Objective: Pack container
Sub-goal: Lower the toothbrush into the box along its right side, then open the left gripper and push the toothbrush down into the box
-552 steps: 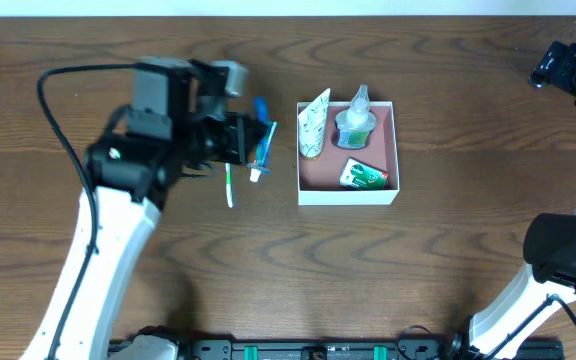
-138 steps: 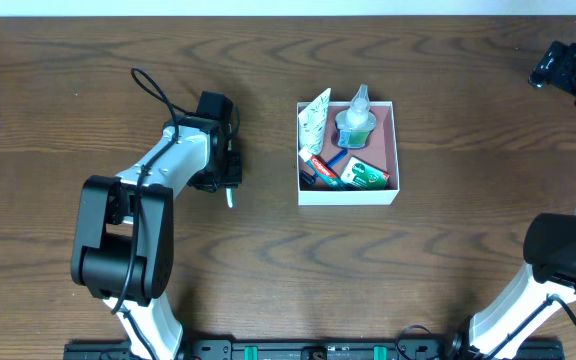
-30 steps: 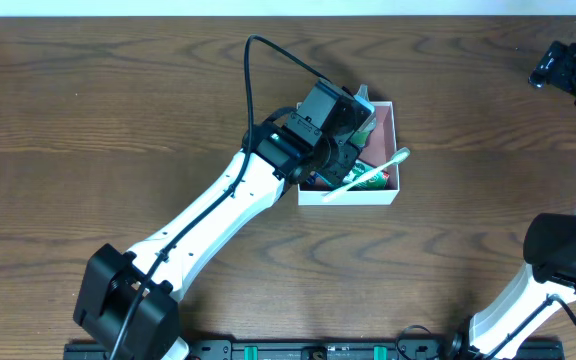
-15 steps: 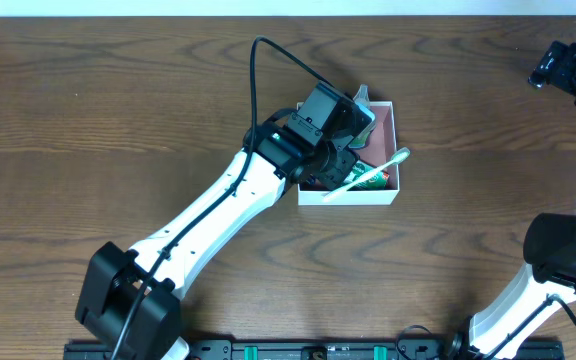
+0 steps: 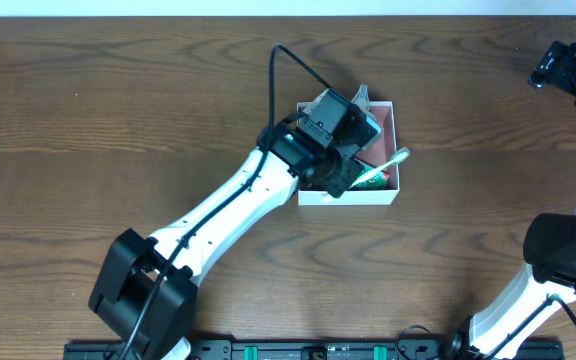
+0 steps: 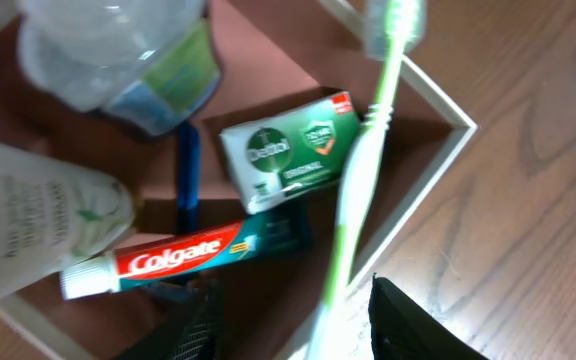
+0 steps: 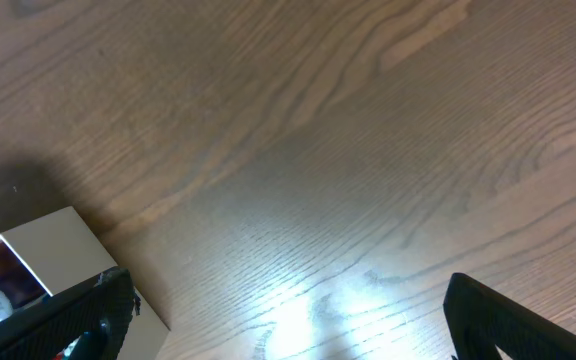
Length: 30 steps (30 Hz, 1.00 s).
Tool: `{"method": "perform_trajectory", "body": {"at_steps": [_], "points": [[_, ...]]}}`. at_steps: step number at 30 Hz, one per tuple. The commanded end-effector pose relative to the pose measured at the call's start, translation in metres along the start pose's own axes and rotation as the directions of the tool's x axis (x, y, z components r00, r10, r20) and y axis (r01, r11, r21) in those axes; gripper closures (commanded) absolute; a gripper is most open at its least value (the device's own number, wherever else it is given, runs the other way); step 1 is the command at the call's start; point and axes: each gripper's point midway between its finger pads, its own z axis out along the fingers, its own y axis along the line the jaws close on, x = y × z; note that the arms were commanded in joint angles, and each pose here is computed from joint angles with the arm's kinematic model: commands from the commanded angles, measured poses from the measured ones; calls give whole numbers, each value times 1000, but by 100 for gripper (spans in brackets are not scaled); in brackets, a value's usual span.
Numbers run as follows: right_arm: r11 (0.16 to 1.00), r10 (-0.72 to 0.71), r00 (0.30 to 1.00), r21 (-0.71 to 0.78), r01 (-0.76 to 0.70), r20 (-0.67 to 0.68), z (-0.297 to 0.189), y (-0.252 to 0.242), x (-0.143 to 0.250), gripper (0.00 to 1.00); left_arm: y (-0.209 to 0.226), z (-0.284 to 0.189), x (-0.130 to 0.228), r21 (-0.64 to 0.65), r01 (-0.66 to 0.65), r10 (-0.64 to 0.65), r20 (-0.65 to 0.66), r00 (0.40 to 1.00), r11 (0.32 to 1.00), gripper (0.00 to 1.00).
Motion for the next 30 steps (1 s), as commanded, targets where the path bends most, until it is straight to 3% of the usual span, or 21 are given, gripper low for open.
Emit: {"method": "perform_trajectory", "body": {"at_steps": [1, 21, 30], "points": [[1000, 19, 999, -9, -18, 30, -12, -1, -1, 1, -12, 6, 2, 28, -41, 42, -15, 999, 999, 53], [1000, 19, 999, -9, -18, 30, -12, -1, -1, 1, -10, 43, 23, 40, -35, 39, -111, 993, 999, 53], [1000, 19, 999, -9, -18, 30, -12, -1, -1, 1, -8, 48, 19, 35, -39, 42, -93, 995, 999, 53]]}}
